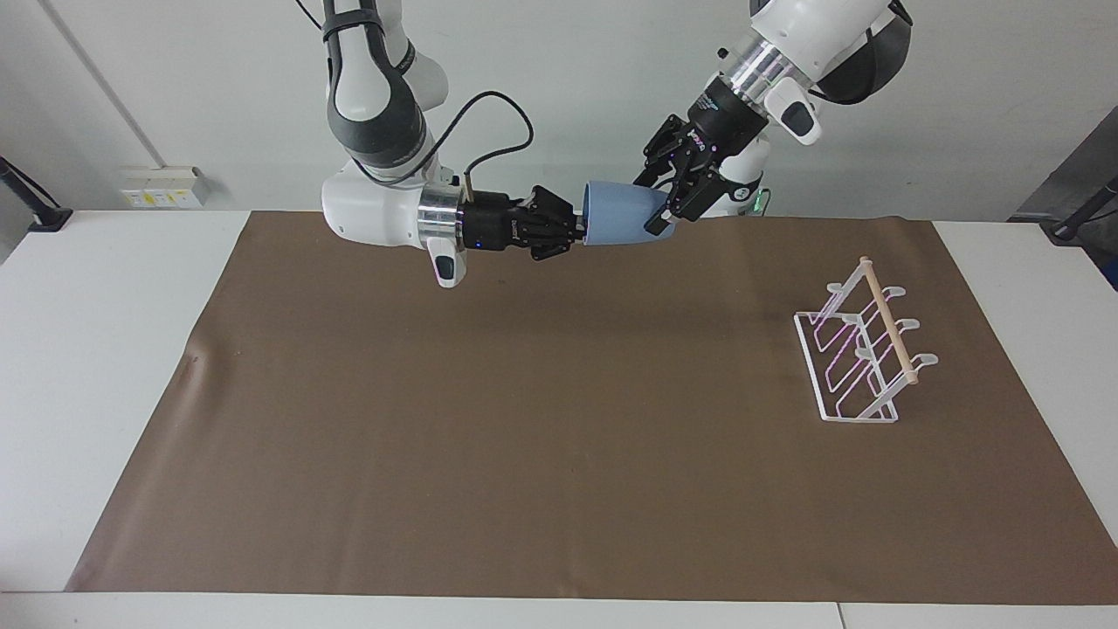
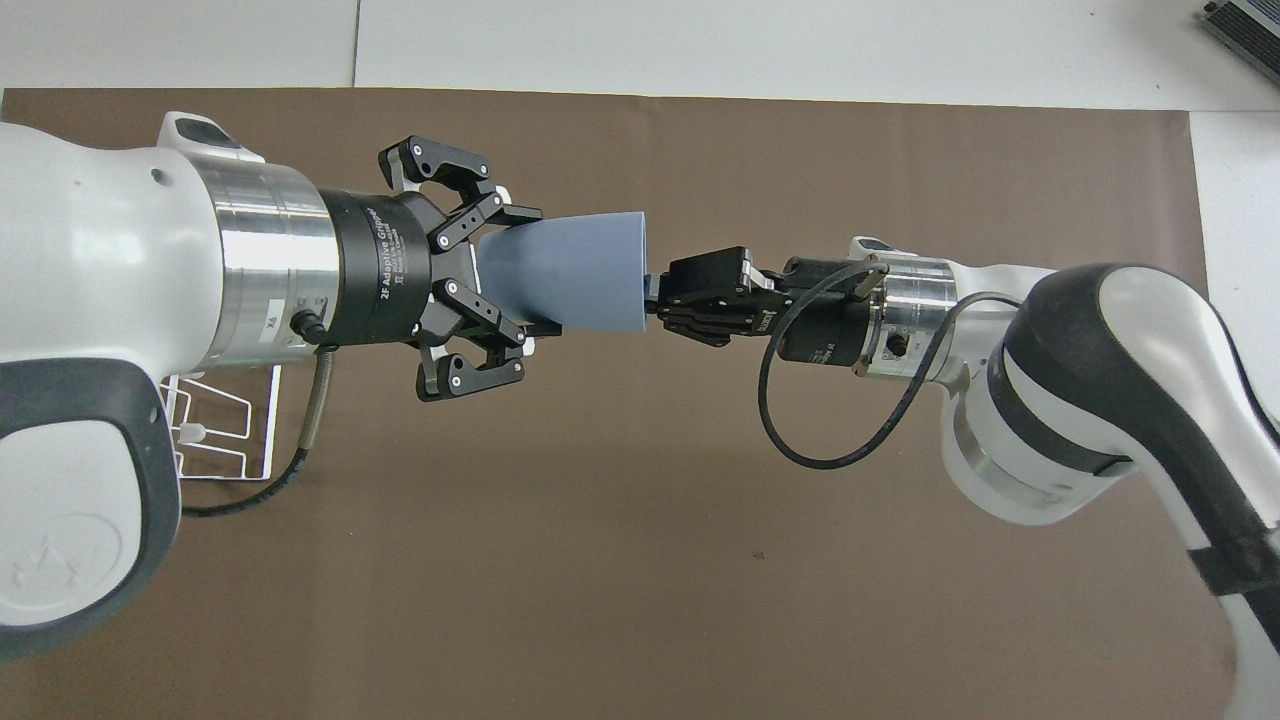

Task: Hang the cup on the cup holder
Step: 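Close the left gripper on the cup base and open the right gripper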

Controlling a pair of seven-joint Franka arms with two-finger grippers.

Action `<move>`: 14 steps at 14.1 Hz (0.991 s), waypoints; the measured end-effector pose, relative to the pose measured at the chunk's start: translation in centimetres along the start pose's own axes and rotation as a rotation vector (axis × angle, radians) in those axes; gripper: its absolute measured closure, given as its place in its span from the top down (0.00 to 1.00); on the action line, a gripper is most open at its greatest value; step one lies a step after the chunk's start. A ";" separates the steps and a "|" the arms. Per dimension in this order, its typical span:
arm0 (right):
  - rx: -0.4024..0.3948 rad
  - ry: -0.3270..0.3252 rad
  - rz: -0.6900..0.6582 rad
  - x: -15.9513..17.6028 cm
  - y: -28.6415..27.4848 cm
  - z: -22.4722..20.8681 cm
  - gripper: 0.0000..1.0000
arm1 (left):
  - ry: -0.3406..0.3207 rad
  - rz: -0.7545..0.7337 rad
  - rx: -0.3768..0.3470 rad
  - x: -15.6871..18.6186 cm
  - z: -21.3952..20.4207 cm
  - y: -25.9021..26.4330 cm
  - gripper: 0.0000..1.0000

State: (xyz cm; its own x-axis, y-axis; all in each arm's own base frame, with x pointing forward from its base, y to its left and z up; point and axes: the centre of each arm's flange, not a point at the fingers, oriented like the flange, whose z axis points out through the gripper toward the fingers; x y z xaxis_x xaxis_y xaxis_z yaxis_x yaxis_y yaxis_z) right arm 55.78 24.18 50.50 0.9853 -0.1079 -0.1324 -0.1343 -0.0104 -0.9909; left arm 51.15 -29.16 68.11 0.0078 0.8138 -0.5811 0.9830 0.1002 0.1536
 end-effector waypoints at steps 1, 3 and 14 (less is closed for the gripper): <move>0.000 0.000 -0.001 0.0 0.0 0.0 0.04 | 0.003 0.002 -0.001 0.0 0.0 0.0 0.76; 0.000 0.000 -0.001 0.0 0.0 0.0 0.04 | 0.006 0.005 -0.002 -0.1 0.0 -0.1 0.76; -0.045 0.009 -0.025 0.6 0.1 -1.9 0.93 | 0.062 0.033 -0.023 0.3 0.2 0.1 0.76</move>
State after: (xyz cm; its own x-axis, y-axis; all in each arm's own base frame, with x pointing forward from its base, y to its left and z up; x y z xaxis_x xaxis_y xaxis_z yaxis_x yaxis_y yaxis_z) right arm 56.20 22.25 50.40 0.9875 -0.1159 -0.1071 -0.1143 -0.0577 -0.9918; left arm 51.25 -29.03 67.78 0.0282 0.8505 -0.5252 0.9779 0.0854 0.1910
